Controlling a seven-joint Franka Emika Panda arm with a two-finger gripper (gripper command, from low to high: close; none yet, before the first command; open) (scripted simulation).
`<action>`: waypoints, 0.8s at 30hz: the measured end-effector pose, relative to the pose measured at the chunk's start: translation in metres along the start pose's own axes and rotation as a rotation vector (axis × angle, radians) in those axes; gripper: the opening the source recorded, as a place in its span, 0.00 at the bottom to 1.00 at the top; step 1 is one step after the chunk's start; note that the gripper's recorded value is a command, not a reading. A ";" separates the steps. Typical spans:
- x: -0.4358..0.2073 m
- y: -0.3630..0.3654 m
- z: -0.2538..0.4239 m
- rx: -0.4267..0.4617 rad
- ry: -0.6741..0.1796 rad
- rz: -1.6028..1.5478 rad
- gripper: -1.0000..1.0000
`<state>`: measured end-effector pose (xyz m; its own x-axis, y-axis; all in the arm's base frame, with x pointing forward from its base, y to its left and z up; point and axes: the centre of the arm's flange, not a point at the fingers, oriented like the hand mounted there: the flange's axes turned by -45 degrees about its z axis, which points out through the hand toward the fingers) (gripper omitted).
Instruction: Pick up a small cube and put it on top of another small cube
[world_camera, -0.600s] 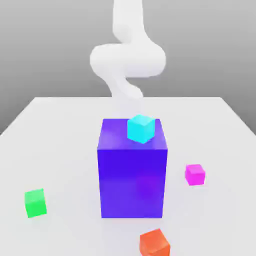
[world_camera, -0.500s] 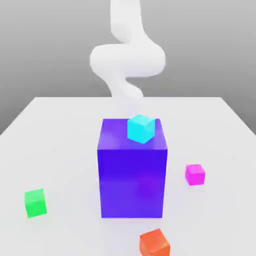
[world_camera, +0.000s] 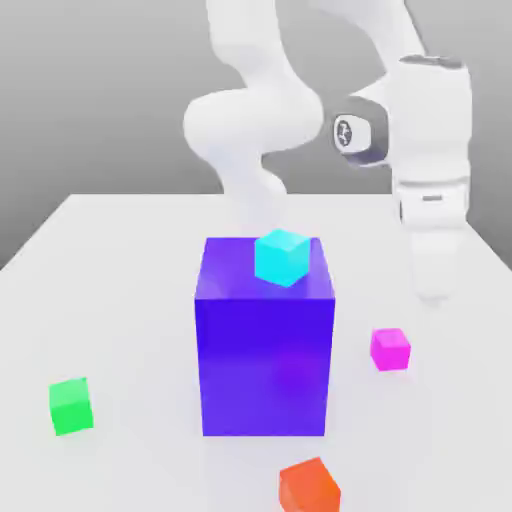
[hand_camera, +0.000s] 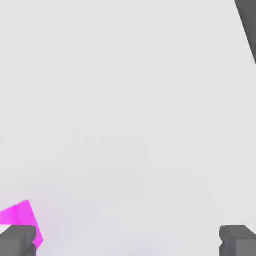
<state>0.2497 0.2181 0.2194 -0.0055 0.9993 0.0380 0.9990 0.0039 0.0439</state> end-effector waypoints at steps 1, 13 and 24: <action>-0.001 -0.015 0.016 0.023 -0.018 -0.062 0.50; -0.005 -0.034 0.089 0.048 -0.034 -0.124 0.00; -0.003 -0.031 0.044 0.049 -0.034 -0.125 0.00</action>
<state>0.2207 0.2169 0.1738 -0.1291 0.9916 0.0015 0.9916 0.1292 -0.0031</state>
